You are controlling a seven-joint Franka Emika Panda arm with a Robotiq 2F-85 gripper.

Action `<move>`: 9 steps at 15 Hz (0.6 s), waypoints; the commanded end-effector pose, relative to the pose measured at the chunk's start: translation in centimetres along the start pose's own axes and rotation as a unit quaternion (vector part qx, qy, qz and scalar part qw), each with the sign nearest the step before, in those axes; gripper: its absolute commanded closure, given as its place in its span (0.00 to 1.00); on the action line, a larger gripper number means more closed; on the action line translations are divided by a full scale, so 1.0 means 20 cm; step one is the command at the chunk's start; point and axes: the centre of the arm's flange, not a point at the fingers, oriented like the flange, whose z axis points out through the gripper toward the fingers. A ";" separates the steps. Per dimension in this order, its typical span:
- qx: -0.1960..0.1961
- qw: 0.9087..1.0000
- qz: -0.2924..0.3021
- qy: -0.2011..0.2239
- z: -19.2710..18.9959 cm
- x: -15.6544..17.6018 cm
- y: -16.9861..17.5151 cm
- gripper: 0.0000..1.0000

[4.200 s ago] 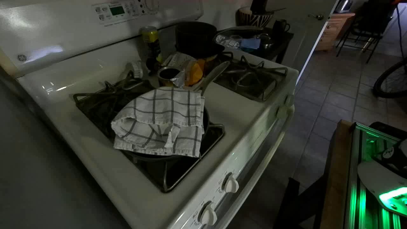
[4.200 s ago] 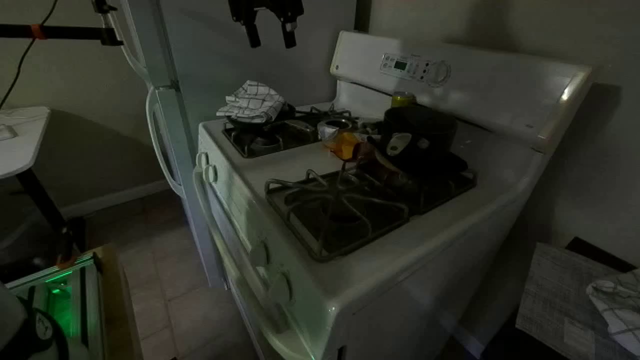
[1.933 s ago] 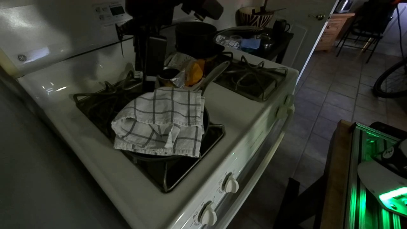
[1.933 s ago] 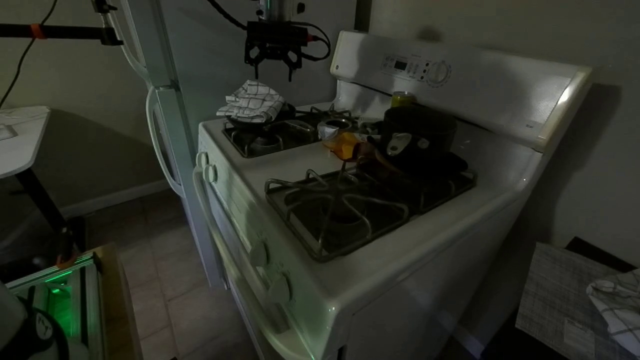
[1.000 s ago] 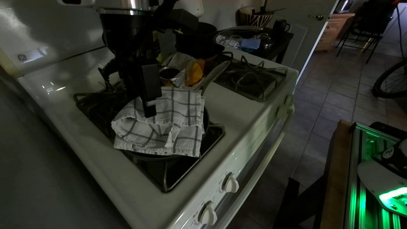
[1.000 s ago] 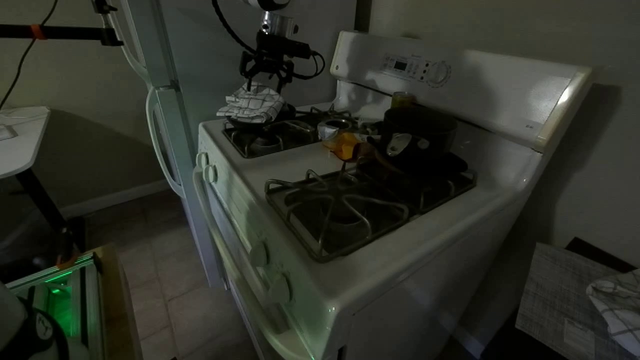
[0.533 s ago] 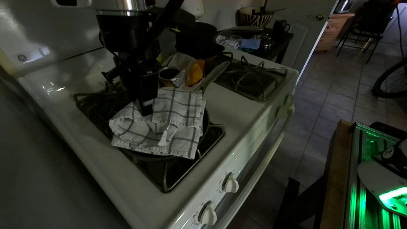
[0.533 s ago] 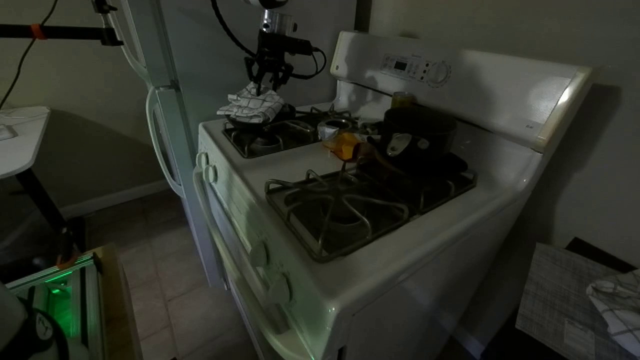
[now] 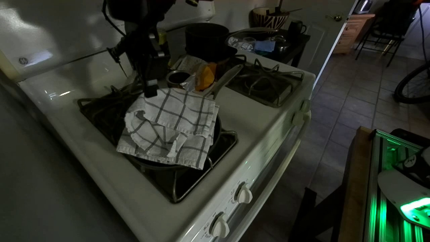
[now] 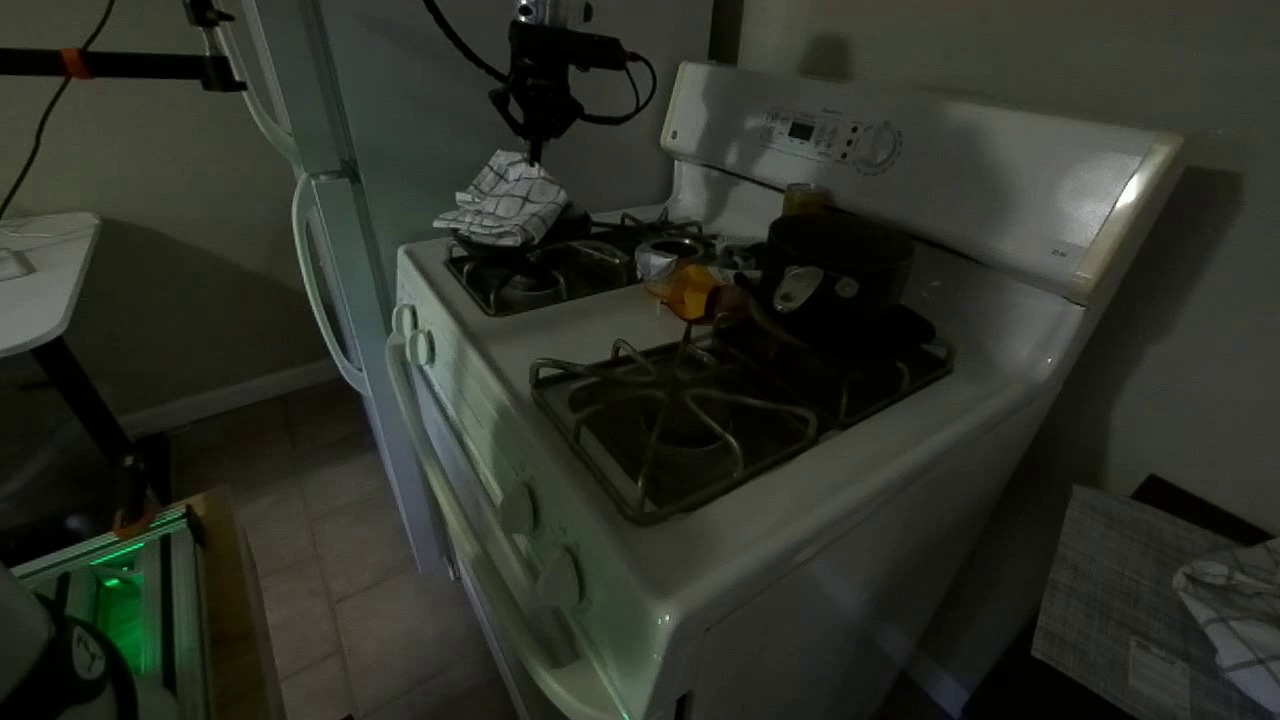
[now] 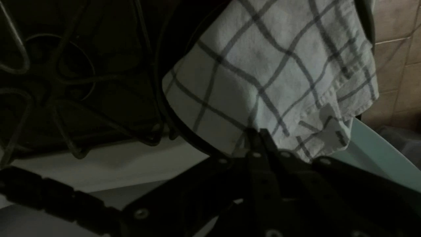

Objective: Remove the towel from the pan

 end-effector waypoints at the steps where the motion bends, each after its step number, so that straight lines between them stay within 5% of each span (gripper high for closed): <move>1: -0.016 0.999 0.029 0.014 -0.13 -0.14 -0.09 1.00; 5: -0.034 0.991 0.120 0.056 -0.31 -0.18 -0.03 1.00; 9: -0.040 0.987 0.151 0.044 -0.34 -0.12 -0.02 1.00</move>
